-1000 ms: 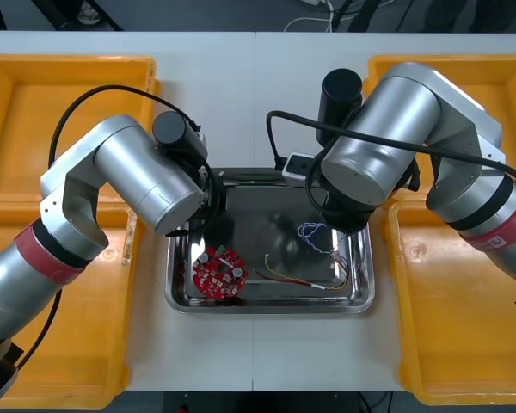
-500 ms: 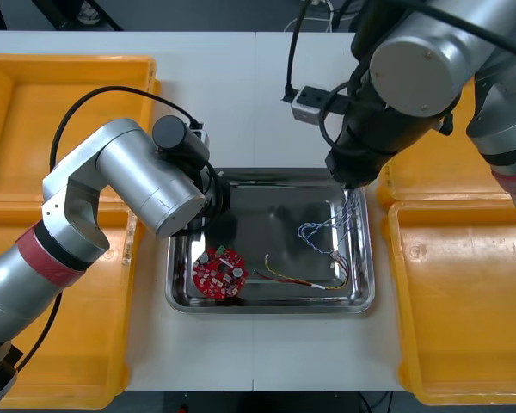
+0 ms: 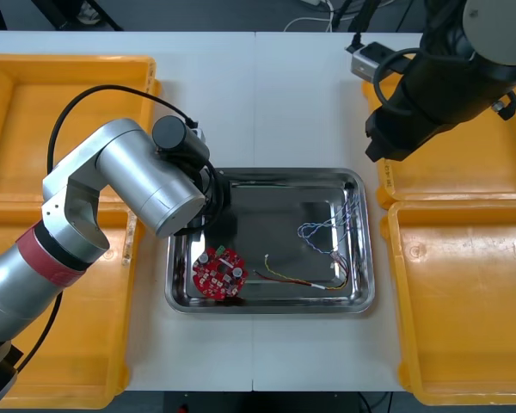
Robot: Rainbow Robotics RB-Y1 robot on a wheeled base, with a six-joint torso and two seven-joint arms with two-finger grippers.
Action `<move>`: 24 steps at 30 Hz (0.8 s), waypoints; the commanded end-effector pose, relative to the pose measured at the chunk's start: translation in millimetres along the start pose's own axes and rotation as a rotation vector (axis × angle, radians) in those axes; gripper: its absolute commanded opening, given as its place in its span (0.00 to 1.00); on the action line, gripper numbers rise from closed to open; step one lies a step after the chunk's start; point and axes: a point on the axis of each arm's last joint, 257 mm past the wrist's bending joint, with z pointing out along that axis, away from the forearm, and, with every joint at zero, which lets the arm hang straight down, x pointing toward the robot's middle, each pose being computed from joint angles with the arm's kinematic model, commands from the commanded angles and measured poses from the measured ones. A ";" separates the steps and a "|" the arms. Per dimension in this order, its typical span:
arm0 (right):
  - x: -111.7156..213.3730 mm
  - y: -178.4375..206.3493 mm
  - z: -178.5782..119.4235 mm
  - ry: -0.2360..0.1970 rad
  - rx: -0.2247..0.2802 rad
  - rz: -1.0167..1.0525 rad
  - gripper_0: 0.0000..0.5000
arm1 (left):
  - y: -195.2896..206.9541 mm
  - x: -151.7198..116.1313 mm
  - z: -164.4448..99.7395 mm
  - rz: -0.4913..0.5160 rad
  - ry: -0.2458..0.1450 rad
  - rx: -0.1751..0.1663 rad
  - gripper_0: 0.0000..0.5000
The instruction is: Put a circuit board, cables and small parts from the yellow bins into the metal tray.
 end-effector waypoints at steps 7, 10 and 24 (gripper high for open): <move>11.4 -53.2 -50.5 -0.036 0.087 0.258 1.00 | -4.4 -3.4 -38.6 -0.031 0.007 0.006 1.00; 17.8 -59.4 -50.7 -0.037 0.084 0.337 1.00 | -1.2 -8.2 -55.9 -0.031 0.020 -0.003 1.00; 75.8 -98.9 -52.4 0.002 0.128 0.569 1.00 | 35.3 -40.9 -124.4 0.008 0.063 -0.011 1.00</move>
